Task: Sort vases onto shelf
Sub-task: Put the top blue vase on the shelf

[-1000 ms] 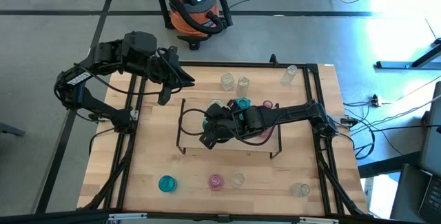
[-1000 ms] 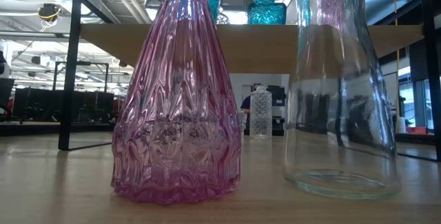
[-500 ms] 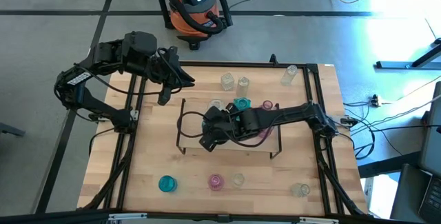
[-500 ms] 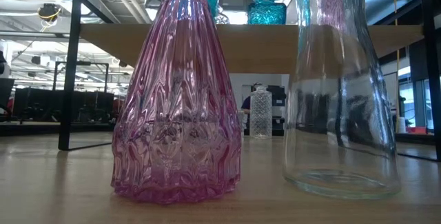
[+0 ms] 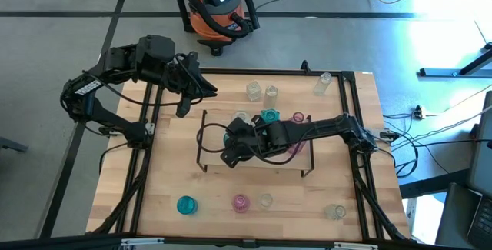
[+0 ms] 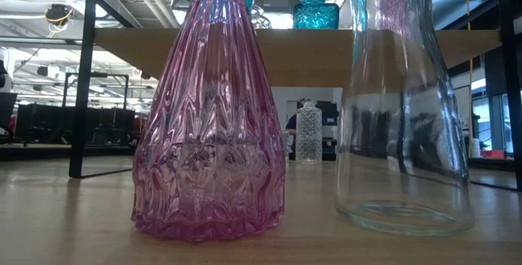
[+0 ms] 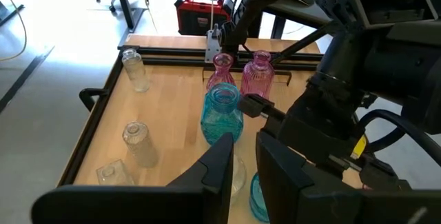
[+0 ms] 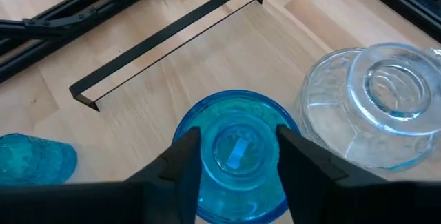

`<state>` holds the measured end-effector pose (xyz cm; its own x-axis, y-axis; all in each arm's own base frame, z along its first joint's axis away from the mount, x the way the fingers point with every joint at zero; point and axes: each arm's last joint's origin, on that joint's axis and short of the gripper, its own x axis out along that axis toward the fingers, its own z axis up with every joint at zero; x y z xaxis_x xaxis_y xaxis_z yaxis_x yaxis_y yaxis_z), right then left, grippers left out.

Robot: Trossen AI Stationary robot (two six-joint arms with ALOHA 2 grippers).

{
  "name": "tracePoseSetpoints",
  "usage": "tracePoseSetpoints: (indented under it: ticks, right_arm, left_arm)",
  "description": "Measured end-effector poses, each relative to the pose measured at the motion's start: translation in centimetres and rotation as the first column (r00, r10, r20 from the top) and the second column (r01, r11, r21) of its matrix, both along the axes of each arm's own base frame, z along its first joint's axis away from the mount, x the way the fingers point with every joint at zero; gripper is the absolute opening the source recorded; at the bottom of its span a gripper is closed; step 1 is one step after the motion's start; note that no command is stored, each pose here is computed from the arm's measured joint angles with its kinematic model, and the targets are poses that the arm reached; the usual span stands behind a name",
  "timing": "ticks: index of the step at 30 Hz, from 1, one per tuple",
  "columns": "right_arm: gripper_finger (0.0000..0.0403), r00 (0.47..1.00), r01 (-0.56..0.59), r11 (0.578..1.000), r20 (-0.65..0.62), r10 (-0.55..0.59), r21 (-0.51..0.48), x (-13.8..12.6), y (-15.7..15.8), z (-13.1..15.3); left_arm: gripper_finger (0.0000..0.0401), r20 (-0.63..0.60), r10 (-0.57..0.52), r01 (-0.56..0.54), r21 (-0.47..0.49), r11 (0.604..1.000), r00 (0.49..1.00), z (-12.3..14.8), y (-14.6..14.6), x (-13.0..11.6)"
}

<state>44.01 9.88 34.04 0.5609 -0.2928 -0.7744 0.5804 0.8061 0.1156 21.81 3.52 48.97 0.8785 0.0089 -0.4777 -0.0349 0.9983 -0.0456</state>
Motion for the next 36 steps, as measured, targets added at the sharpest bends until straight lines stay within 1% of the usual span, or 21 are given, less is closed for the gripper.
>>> tracePoseSetpoints:
  ticks: [3,5,7,12,17,22,29,36]
  right_arm:
    - [0.0114,1.000,-0.001,1.000,0.000,0.001,0.022,0.0,0.1,0.0]
    - [0.0105,1.000,0.006,0.999,0.003,-0.006,0.035,0.0,0.1,0.0]
    - [0.0105,1.000,0.017,0.999,0.006,-0.017,0.046,0.0,0.1,0.0]
    - [0.0125,1.000,0.024,0.995,0.005,-0.025,0.096,0.0,0.2,0.0]
    - [0.0116,1.000,0.006,0.990,-0.001,-0.006,0.138,-0.2,0.6,0.1]
    - [0.0108,0.997,0.074,0.984,-0.041,-0.069,0.164,-0.9,1.2,0.0]
    - [0.0110,0.975,0.211,0.973,-0.085,-0.203,0.098,-2.8,3.2,-0.4]
    - [0.0110,0.945,0.319,0.944,-0.108,-0.309,0.086,-4.3,4.8,-0.7]
  left_arm:
    - [0.0057,0.000,0.000,0.000,0.000,1.000,1.000,0.0,0.0,0.0]
    - [0.0057,0.000,0.000,0.000,0.000,1.000,1.000,0.0,0.0,0.0]
    - [0.0057,0.000,-0.001,0.001,0.002,1.000,1.000,0.0,0.0,0.0]
    - [0.0057,0.000,-0.001,0.001,0.002,1.000,1.000,0.0,0.0,0.0]
    - [0.0057,-0.005,-0.001,0.001,0.001,1.000,1.000,0.0,0.0,0.0]
    - [0.0057,-0.021,0.000,0.000,-0.002,1.000,1.000,-0.2,0.0,-0.1]
    - [0.0057,-0.025,0.000,0.000,-0.003,1.000,1.000,-0.2,0.0,-0.1]
    - [0.0057,-0.022,-0.002,0.002,0.002,1.000,1.000,-0.2,0.0,-0.1]
